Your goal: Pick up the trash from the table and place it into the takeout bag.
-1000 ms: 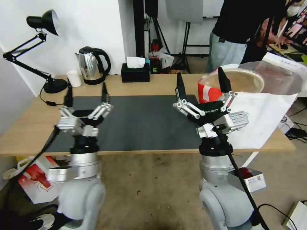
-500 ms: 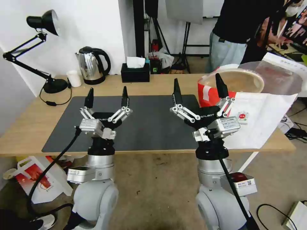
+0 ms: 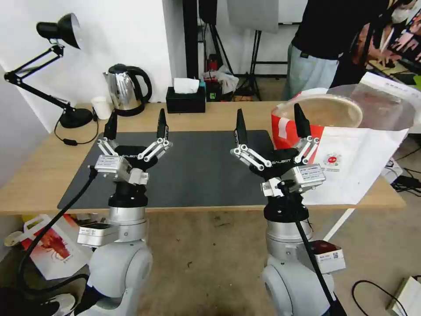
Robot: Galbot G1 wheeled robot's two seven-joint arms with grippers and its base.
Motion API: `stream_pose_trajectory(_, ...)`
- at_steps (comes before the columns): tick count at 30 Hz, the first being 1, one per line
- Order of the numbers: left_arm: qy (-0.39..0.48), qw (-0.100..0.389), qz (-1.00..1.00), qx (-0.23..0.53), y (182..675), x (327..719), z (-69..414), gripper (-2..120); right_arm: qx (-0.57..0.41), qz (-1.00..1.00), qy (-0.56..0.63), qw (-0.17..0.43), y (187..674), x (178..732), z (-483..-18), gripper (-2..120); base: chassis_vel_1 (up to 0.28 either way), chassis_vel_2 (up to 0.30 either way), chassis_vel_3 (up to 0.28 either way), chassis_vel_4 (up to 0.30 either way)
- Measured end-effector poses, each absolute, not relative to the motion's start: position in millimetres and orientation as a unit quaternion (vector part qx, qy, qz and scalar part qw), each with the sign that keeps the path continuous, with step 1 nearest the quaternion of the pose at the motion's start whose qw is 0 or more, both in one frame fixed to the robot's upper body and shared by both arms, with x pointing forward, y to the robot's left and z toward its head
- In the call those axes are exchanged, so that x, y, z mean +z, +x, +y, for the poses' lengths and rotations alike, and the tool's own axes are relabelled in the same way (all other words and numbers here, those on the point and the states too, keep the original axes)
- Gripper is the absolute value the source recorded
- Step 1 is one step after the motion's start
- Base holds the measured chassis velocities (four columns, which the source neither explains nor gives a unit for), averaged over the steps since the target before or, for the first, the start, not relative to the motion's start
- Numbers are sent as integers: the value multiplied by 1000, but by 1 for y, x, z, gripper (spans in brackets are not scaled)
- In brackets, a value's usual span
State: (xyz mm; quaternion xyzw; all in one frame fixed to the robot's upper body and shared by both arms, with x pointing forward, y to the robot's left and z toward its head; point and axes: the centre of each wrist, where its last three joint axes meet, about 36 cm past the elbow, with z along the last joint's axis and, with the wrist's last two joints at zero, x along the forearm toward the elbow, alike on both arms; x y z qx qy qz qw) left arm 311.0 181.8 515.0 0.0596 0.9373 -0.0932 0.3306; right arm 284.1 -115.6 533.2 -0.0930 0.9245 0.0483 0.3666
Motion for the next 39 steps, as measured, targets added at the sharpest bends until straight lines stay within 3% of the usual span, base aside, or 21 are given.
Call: stream_pose_trajectory(39,61,322,939,-101,307,510,179,100,44,923,-88,373,284,533,-117,100,0,0,0,0)
